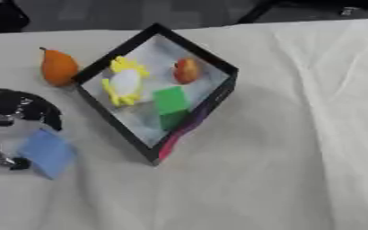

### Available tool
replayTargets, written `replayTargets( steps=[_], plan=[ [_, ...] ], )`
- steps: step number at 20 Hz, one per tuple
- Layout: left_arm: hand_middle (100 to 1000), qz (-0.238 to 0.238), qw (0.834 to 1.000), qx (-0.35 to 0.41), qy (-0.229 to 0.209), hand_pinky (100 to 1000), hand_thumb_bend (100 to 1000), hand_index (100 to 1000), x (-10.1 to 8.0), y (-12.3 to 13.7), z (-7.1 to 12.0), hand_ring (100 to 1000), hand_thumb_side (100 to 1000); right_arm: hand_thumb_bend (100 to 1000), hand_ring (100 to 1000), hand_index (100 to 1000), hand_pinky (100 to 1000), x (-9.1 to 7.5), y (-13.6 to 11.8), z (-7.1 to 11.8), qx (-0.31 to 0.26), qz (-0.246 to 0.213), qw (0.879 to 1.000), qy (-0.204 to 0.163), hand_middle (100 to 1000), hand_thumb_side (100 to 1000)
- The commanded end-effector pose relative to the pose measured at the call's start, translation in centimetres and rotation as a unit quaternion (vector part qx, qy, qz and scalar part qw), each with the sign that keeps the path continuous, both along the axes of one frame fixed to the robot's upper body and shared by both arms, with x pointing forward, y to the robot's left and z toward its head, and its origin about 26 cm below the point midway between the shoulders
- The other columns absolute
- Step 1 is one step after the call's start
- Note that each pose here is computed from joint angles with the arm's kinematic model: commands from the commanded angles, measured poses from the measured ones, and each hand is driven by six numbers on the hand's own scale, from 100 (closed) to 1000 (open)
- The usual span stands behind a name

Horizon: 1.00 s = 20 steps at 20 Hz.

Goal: Pick up objects on the table and place them in the box.

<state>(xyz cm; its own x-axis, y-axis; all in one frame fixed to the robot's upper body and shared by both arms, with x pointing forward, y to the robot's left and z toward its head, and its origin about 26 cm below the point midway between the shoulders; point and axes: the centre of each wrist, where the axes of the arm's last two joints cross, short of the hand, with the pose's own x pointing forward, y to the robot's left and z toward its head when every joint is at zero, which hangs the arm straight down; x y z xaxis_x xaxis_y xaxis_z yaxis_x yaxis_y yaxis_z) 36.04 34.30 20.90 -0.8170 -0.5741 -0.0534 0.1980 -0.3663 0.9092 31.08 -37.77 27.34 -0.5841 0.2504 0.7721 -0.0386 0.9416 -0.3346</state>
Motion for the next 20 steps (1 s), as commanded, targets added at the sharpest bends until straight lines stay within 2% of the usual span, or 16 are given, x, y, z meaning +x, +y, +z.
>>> replayTargets(
  steps=[1, 6, 12, 15, 20],
  plan=[
    [654, -0.16, 0.971, 0.175, 0.046, 899, 399, 804, -0.3, 0.0, 1.5, 857, 235, 100, 637, 789, 944, -0.2, -0.2, 1.0, -0.011, -0.006, 1.0, -0.011, 572, 543],
    [529, -0.178, 0.978, 0.108, 0.004, 844, 364, 695, -1.2, 0.0, 4.1, 773, 247, 100, 637, 789, 944, -0.2, -0.3, 1.0, -0.011, -0.008, 1.0, -0.011, 572, 543],
    [511, -0.206, 0.974, -0.012, -0.095, 820, 382, 670, -2.4, 0.3, 9.8, 753, 227, 100, 638, 789, 944, -0.3, -0.4, 1.3, -0.008, -0.008, 1.0, -0.018, 573, 541],
    [504, -0.218, 0.967, -0.053, -0.125, 814, 392, 663, -1.9, 0.0, 11.9, 746, 221, 100, 639, 790, 944, -0.3, -0.2, 1.5, -0.008, -0.004, 1.0, -0.02, 573, 539],
    [499, -0.233, 0.959, -0.077, -0.141, 805, 408, 658, -0.5, -1.1, 13.6, 735, 213, 100, 639, 790, 944, -0.2, 0.0, 1.8, -0.011, 0.004, 1.0, -0.023, 573, 538]
  ],
)
